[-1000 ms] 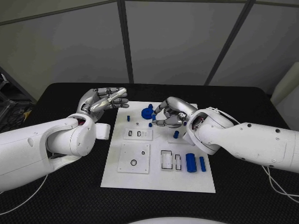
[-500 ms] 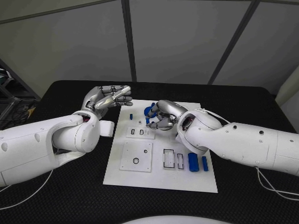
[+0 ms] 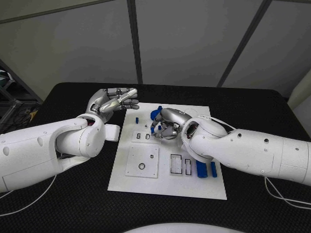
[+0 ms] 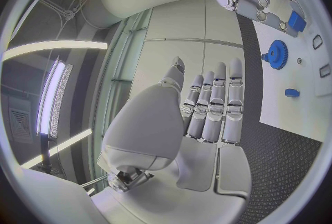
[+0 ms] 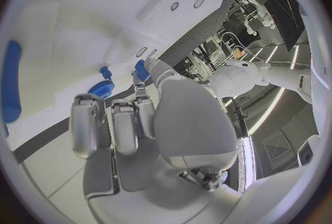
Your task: Assemble the parts on the task board
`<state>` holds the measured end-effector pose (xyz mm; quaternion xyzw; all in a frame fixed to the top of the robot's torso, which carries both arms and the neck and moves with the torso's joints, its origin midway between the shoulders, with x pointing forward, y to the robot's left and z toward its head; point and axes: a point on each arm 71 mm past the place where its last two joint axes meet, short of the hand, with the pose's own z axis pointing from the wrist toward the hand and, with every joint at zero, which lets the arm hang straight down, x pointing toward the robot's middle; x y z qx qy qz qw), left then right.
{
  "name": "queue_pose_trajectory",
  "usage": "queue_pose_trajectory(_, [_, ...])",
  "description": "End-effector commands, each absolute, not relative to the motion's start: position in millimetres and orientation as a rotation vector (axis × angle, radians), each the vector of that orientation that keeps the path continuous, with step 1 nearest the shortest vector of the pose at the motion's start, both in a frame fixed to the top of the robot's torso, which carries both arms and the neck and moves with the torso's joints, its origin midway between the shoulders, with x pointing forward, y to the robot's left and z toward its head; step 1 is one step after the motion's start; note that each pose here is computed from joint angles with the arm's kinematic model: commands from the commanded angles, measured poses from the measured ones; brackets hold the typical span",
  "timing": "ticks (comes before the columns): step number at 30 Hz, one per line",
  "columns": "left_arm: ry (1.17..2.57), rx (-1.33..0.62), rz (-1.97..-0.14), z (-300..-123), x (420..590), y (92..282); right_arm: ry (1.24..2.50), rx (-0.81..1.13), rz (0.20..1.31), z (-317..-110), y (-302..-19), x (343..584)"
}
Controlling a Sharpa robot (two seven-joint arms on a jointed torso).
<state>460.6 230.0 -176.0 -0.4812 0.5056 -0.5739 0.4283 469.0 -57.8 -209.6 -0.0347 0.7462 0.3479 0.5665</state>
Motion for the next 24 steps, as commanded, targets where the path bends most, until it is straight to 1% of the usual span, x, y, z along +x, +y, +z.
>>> queue_pose_trajectory(1, [1.264,-1.196,-1.439,-174.4,460.4,228.4,1.766,-0.113,0.795,-211,-56,468])
queue_pose_trajectory(24, [1.267,-1.197,-1.442,-174.2,459.7,227.3,1.780,-0.124,0.781,-222,-50,468])
